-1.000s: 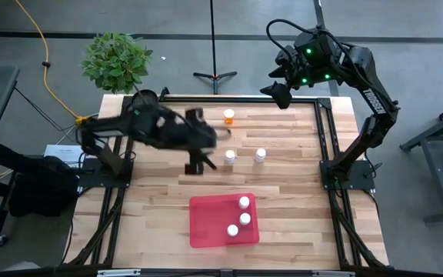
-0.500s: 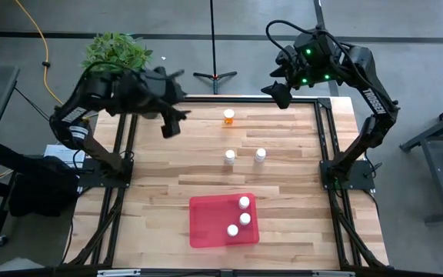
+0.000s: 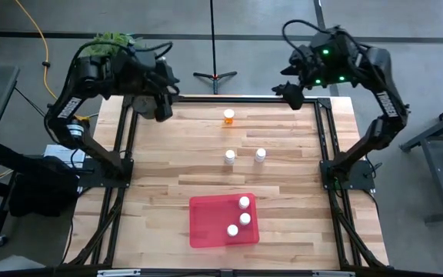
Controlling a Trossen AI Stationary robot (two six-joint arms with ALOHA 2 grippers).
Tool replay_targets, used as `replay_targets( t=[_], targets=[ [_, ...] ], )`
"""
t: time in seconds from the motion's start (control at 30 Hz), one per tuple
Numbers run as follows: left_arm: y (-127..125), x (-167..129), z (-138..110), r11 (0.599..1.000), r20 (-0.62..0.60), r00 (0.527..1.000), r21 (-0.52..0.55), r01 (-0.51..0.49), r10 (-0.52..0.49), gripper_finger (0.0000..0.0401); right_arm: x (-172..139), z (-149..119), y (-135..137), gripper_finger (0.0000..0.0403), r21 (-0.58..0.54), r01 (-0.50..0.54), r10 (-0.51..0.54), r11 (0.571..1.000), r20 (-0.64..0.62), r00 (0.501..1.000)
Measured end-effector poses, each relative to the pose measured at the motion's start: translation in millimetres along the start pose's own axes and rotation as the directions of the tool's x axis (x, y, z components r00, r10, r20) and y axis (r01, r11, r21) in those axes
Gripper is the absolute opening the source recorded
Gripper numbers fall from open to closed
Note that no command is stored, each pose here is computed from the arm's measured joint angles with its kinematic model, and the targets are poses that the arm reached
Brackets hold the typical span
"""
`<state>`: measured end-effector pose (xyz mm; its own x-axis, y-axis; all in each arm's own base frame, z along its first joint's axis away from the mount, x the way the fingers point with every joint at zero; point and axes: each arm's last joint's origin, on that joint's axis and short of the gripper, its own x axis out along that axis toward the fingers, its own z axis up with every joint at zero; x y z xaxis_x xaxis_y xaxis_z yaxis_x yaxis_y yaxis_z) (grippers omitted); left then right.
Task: Pick and place pill bottles into a basket
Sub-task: Put the orange medicine bottle into the red container
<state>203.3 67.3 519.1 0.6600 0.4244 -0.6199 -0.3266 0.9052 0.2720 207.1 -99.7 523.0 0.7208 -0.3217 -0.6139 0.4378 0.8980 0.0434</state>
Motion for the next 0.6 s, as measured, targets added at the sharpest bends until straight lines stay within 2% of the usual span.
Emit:
replay_targets(
  t=[0.3, 0.6],
  targets=[
    [27.3, 60.4, -15.1, 0.992, -0.047, 0.992, -0.03, 0.12, -0.121, 0.0271, -35.1, -8.4, 0.4, 0.0312, 0.037, 0.009, -0.012, 0.999, 0.078, 0.997],
    [53.0, 143.8, -52.0, 0.975, -0.015, 0.98, -0.102, 0.198, -0.2, 0.0271, -38.9, -12.0, 0.3, 0.0312, 0.075, 0.009, -0.013, 0.997, 0.061, 0.998]
  ],
)
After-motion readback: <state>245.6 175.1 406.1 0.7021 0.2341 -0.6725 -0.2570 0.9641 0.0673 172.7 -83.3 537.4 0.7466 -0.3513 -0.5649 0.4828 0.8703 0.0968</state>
